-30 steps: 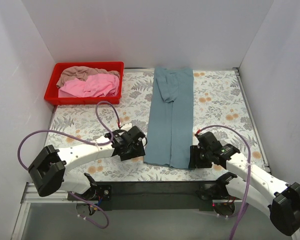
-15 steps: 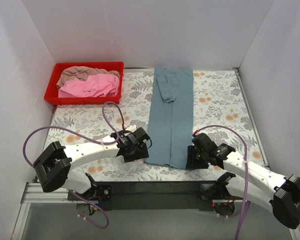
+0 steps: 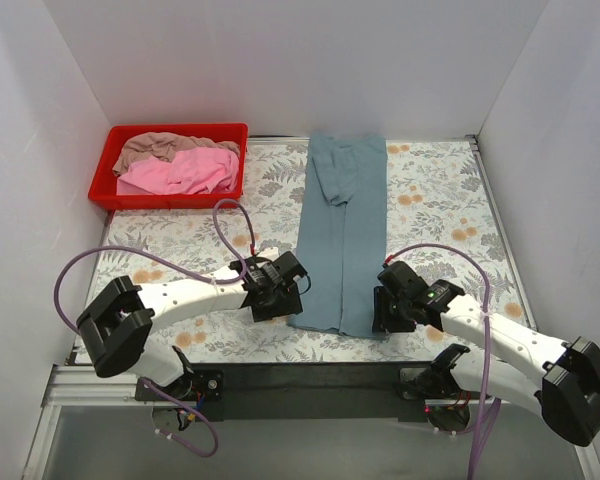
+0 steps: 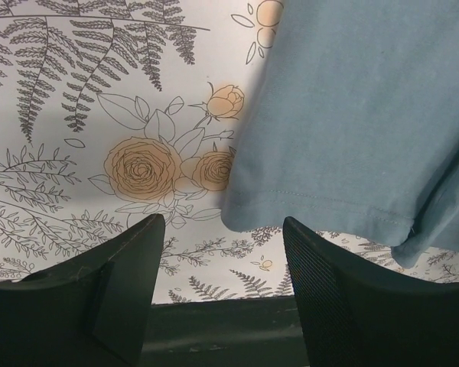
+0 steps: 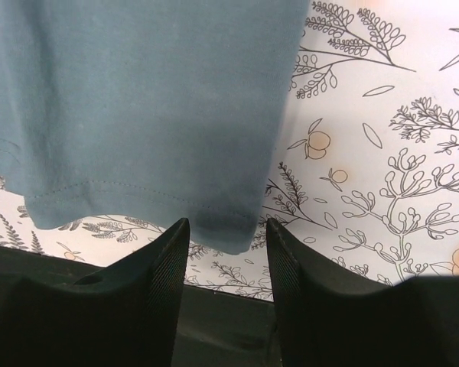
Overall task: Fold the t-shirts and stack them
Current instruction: Fold the tshirt
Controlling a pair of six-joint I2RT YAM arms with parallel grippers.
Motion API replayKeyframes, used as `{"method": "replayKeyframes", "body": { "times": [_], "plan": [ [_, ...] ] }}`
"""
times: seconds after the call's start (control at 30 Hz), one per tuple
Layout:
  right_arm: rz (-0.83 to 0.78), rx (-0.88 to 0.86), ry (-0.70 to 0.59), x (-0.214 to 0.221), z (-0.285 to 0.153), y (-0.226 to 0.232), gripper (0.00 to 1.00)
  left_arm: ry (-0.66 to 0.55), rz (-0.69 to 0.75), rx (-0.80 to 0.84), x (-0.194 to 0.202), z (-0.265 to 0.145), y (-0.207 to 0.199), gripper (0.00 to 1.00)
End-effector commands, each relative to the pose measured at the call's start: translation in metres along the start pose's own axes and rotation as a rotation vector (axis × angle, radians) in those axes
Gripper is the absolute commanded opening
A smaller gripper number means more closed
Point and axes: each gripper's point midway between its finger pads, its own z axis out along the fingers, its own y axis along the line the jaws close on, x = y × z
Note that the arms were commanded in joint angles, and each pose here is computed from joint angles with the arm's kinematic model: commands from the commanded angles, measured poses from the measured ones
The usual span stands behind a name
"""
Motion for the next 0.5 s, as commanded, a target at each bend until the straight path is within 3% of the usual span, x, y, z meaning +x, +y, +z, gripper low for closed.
{"method": "replayKeyframes", "body": {
  "times": [0.0, 0.47],
  "plan": [
    [-0.009, 0.041, 0.001, -0.003, -0.001, -0.002, 0.51, -0.028, 0.011, 0.002, -0.007, -0.005, -0.007, 0.62],
    [-0.074, 0.177, 0.118, 0.030, 0.015, -0.019, 0.44, 0.004, 0.050, -0.042, 0.005, 0.004, -0.006, 0.62]
  ]
}}
